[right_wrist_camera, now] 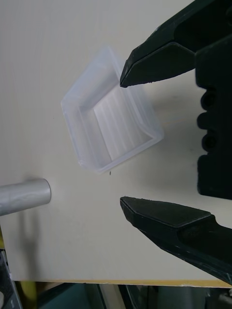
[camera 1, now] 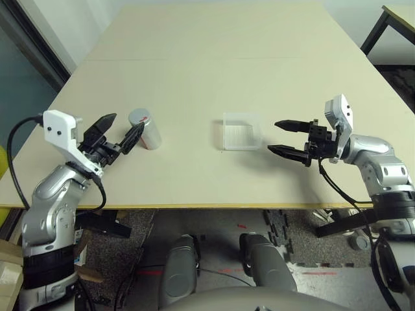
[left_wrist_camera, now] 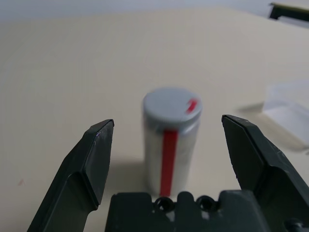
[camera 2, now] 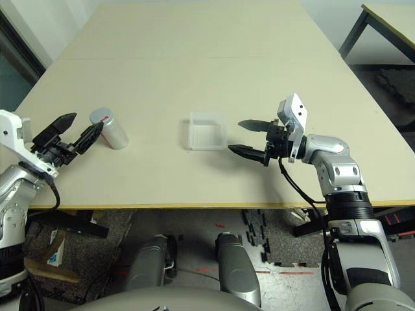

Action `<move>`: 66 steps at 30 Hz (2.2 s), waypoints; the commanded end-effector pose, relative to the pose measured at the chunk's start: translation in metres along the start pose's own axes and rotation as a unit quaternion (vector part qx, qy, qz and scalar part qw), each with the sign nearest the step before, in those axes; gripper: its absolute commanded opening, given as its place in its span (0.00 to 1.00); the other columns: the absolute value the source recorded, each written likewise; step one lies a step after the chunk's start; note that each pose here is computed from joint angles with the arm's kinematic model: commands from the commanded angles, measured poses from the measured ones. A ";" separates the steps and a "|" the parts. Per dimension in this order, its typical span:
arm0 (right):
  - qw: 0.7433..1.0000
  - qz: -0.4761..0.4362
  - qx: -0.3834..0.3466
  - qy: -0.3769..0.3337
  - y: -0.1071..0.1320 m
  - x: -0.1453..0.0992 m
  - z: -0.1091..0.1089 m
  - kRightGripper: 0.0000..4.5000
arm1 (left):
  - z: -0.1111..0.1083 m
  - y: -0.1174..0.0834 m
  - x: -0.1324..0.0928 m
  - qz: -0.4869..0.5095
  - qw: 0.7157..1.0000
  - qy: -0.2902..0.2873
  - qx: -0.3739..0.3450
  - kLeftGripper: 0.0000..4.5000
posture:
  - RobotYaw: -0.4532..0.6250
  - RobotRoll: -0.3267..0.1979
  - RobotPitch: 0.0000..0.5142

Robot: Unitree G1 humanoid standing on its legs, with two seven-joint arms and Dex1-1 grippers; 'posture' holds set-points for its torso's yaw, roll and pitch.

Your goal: Pour the medicine from the bottle into the box.

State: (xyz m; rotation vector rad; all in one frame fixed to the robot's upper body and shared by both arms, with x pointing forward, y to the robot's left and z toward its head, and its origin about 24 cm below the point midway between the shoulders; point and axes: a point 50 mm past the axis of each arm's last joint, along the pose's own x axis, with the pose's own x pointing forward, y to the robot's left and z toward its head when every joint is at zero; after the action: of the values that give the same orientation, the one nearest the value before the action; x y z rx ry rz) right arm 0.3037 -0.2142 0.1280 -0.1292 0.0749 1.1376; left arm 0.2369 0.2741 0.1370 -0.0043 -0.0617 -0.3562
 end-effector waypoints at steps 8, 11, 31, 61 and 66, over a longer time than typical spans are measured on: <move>1.000 0.005 0.003 -0.007 0.002 0.011 -0.003 1.00 | -0.029 -0.004 0.006 -0.031 0.999 0.031 0.027 1.00 | 0.39 0.62 0.30; 1.000 0.006 0.003 -0.009 0.004 0.013 -0.003 1.00 | -0.036 -0.001 0.010 -0.032 0.998 0.039 0.035 1.00 | 0.38 0.62 0.30; 1.000 -0.002 0.004 -0.014 0.008 0.011 -0.002 1.00 | -0.059 0.009 0.039 -0.045 0.996 0.043 0.066 1.00 | 0.34 0.62 0.28; 1.000 -0.013 0.001 -0.012 0.011 0.008 0.000 1.00 | -0.062 0.001 0.094 -0.050 0.998 0.016 0.045 1.00 | 0.30 0.62 0.24; 1.000 -0.013 0.001 -0.012 0.011 0.008 0.000 1.00 | -0.062 -0.001 0.097 -0.057 0.997 0.016 0.045 1.00 | 0.30 0.62 0.24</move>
State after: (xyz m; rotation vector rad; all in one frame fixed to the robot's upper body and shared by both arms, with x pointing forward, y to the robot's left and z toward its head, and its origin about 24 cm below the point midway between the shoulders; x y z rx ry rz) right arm 0.2988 -0.2008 0.1257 -0.1113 0.0527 1.1159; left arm 0.3310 0.2412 0.0866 0.0840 -0.0691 -0.4533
